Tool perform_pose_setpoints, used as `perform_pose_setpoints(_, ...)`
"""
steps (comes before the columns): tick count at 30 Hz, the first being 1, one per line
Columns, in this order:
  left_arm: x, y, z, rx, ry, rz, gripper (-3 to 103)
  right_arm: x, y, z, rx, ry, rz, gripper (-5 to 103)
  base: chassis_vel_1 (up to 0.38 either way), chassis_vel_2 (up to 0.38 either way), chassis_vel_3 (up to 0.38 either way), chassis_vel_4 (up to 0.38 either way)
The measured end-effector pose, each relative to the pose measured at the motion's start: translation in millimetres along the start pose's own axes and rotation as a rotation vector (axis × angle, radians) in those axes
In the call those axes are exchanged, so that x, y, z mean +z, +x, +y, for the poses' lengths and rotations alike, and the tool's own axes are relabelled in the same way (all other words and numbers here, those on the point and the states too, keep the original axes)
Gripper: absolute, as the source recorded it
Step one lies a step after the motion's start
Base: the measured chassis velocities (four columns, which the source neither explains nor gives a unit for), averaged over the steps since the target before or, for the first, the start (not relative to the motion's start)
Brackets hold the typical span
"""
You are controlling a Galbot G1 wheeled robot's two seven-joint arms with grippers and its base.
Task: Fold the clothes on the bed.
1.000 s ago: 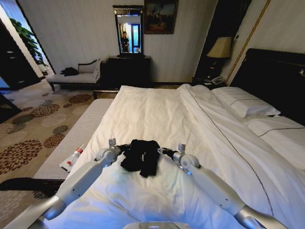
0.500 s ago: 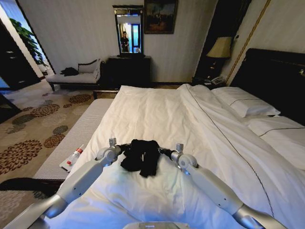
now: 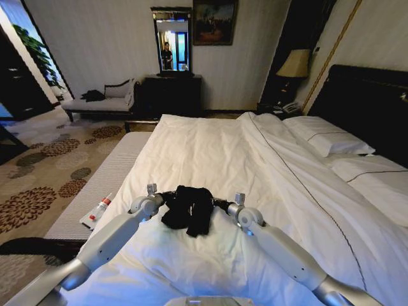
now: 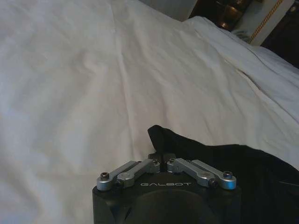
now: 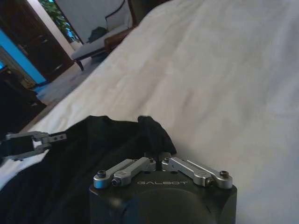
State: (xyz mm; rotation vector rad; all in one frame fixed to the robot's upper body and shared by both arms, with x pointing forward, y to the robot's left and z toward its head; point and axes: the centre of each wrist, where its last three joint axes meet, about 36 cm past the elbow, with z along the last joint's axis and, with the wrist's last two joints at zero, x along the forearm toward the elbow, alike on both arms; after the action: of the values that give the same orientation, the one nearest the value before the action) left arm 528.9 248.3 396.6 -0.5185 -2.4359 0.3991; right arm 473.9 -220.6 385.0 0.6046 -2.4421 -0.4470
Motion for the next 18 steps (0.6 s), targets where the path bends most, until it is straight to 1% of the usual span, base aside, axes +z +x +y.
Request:
perform_pose_setpoints(1, 0.0, 0.0, 0.0, 0.0, 0.0, 0.0, 2, 0.0, 0.0, 0.0, 0.0, 0.0, 0.0, 1, 0.0, 0.0, 0.0, 0.0)
perform_pose_setpoints(4, -13.3, 12.2, -2.5, -0.006, -0.011, -0.037, 2, -18.3, 12.8, 11.2, -0.014, 0.0, -0.035, 1, 0.0, 0.0, 0.0, 0.0)
perform_pose_setpoints(5, -13.3, 12.2, -2.5, -0.006, -0.011, -0.037, 2, -18.3, 12.8, 11.2, -0.014, 0.0, -0.035, 1, 0.0, 0.0, 0.0, 0.0)
perform_pose_setpoints(7, -29.2, 22.6, -2.5, -0.006, -0.024, -0.061, 2, -36.6, 23.7, 20.1, -0.028, -0.004, -0.043, 1, 0.0, 0.0, 0.0, 0.0)
perform_pose_setpoints(8, -32.0, 24.4, -2.7, -0.005, -0.026, -0.066, 2, -40.1, 25.8, 22.1, -0.032, -0.006, -0.044, 1, 0.0, 0.0, 0.0, 0.0)
perform_pose_setpoints(9, -40.9, 30.9, -4.1, -0.006, -0.032, -0.079, 2, -52.9, 33.8, 29.6, -0.044, -0.004, -0.054, 1, 0.0, 0.0, 0.0, 0.0)
perform_pose_setpoints(10, -40.9, 30.9, -4.1, -0.006, -0.032, -0.079, 2, -52.9, 33.8, 29.6, -0.044, -0.004, -0.054, 1, 0.0, 0.0, 0.0, 0.0)
perform_pose_setpoints(13, -57.7, 46.4, -9.7, -0.01, -0.048, -0.112, 2, -75.7, 50.9, 41.4, -0.058, 0.012, -0.089, 1, 0.0, 0.0, 0.0, 0.0)
perform_pose_setpoints(14, -57.7, 46.4, -9.7, -0.01, -0.048, -0.112, 2, -75.7, 50.9, 41.4, -0.058, 0.012, -0.089, 1, 0.0, 0.0, 0.0, 0.0)
perform_pose_setpoints(17, -70.6, 65.6, -12.3, -0.02, -0.083, -0.145, 2, -91.7, 69.3, 50.2, -0.062, 0.037, -0.132, 1, 0.0, 0.0, 0.0, 0.0)
perform_pose_setpoints(18, -70.6, 65.6, -12.3, -0.02, -0.083, -0.145, 2, -91.7, 69.3, 50.2, -0.062, 0.037, -0.132, 1, 0.0, 0.0, 0.0, 0.0)
